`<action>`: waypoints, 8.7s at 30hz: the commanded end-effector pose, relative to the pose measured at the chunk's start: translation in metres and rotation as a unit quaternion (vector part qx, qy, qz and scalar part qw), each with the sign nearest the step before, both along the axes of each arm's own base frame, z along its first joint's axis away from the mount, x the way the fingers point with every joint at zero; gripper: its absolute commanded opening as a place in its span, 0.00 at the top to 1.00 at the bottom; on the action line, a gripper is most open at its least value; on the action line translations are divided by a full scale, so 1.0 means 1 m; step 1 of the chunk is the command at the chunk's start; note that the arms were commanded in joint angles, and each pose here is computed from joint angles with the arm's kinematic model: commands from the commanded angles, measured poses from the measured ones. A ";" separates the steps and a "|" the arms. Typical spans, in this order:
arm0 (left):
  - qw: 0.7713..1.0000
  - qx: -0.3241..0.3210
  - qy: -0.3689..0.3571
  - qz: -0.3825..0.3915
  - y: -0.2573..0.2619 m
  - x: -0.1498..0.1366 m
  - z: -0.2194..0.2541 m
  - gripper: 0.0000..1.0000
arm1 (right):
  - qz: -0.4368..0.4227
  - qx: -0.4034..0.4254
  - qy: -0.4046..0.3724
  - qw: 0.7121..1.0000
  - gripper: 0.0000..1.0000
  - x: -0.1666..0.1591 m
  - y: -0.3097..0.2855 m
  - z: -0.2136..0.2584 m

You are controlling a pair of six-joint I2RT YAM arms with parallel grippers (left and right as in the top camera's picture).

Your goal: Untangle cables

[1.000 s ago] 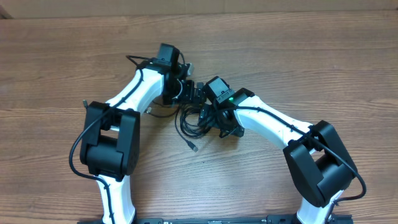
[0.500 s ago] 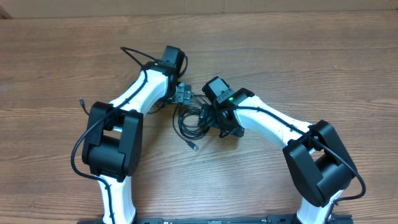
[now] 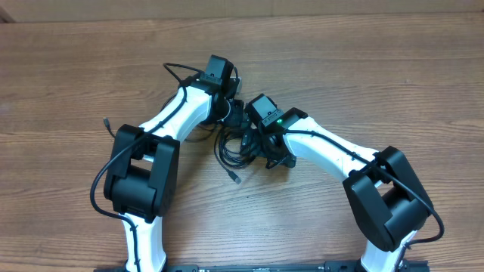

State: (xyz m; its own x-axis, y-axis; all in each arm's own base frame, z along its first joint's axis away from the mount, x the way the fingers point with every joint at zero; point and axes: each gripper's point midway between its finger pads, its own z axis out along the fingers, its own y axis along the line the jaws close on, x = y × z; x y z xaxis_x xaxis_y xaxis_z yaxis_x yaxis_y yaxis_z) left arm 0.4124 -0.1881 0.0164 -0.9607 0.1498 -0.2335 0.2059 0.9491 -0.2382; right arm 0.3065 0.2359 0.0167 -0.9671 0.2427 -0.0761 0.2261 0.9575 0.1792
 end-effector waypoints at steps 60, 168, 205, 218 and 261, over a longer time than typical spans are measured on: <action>0.997 0.075 -0.012 0.000 0.023 0.000 -0.008 0.00 | -0.006 0.001 -0.008 1.000 0.00 0.006 0.000 0.001; 0.996 0.003 0.045 0.076 0.063 0.002 -0.005 0.12 | 0.211 -0.007 0.021 0.977 0.72 -0.034 0.028 0.015; 0.988 0.035 0.065 0.135 0.108 0.007 0.012 0.18 | 0.096 0.026 -0.131 0.986 0.09 0.104 -0.015 0.085; 0.982 -0.085 0.080 0.150 0.117 0.013 0.025 0.14 | 0.244 0.015 -0.096 0.965 0.27 0.094 0.026 -0.004; 0.915 0.366 0.073 0.152 0.160 -0.069 -0.021 0.29 | -0.023 -0.013 -0.052 0.998 0.00 0.126 -0.149 0.074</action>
